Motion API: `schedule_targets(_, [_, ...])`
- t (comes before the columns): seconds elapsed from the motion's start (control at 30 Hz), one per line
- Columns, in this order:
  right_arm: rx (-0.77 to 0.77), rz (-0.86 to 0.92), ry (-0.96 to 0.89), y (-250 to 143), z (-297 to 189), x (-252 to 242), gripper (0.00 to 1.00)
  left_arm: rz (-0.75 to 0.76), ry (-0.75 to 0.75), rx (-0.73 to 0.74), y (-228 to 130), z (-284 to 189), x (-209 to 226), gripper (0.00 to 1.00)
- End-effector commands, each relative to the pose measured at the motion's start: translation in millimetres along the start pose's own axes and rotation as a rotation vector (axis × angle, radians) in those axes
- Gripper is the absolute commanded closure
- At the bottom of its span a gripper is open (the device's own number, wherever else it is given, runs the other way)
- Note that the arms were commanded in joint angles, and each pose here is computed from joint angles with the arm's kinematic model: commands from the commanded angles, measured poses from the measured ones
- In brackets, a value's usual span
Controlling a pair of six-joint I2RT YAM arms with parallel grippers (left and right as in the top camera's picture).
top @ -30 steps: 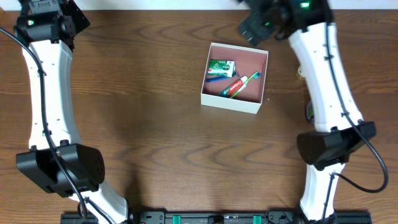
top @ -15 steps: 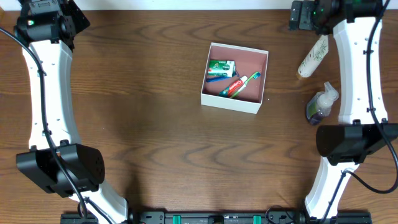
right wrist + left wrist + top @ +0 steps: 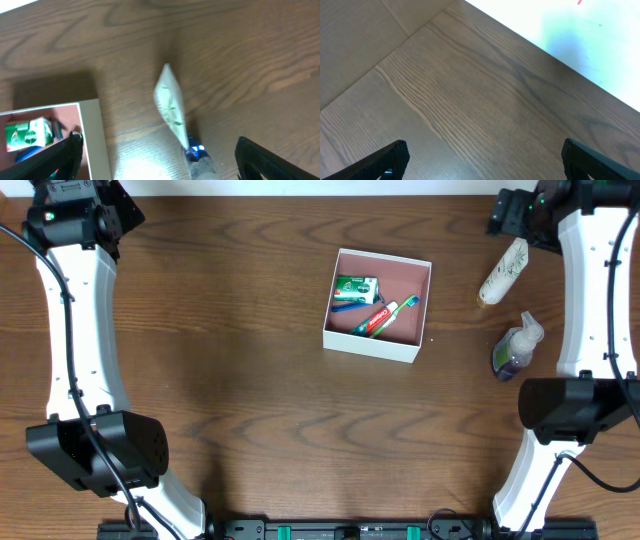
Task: Pack container
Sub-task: 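Move the right gripper to the white lotion tube and grasp it, then carry the lotion tube over the box and lower it in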
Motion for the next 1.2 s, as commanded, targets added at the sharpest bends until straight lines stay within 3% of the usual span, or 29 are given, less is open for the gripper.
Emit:
schedule_targets(0.0, [0.022, 0.046, -0.034, -4.4, 5.2, -12.0, 0.07, 0.005, 0.016, -0.008, 1.1, 0.2, 3.4, 0.02])
schedule_targets(0.13, [0.077, 0.061, -0.047, -15.0, 23.5, -19.4, 0.11, 0.005, 0.016, -0.008, 1.1, 0.2, 3.4, 0.02])
schedule_targets(0.4, [0.17, 0.046, -0.004, -37.3, 61.2, -10.3, 0.35, 0.005, 0.016, -0.008, 1.1, 0.2, 3.4, 0.02])
schedule_targets(0.47, [0.167, 0.046, -0.004, -36.9, 63.4, -10.0, 0.47, 0.005, 0.016, -0.008, 1.1, 0.2, 3.4, 0.02])
schedule_targets(0.63, [0.118, 0.053, 0.002, -25.9, 64.4, -8.7, 0.95, 0.005, 0.016, -0.008, 1.1, 0.2, 3.4, 0.02])
schedule_targets(0.67, [0.109, 0.054, 0.005, -23.7, 64.0, -8.4, 0.99, 0.005, 0.016, -0.008, 1.1, 0.2, 3.4, 0.02])
schedule_targets(0.9, [0.041, 0.065, 0.158, -5.3, 41.7, 13.0, 0.99, 0.005, 0.016, -0.008, 1.1, 0.2, 3.4, 0.02])
schedule_targets(1.17, [-0.193, 0.014, 0.341, 37.5, -44.6, 41.1, 0.99, 0.005, 0.016, -0.008, 1.1, 0.2, 3.4, 0.02])
Point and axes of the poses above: each gripper's point midway between its finger pads, its own z axis out along the fingers, its own x axis along the line the jaws close on, y = z × x, the point moved 2 cm from there along -z, back along the fingers, and after that the axes turned 12 degrees about -z, right-handed, at the moved point
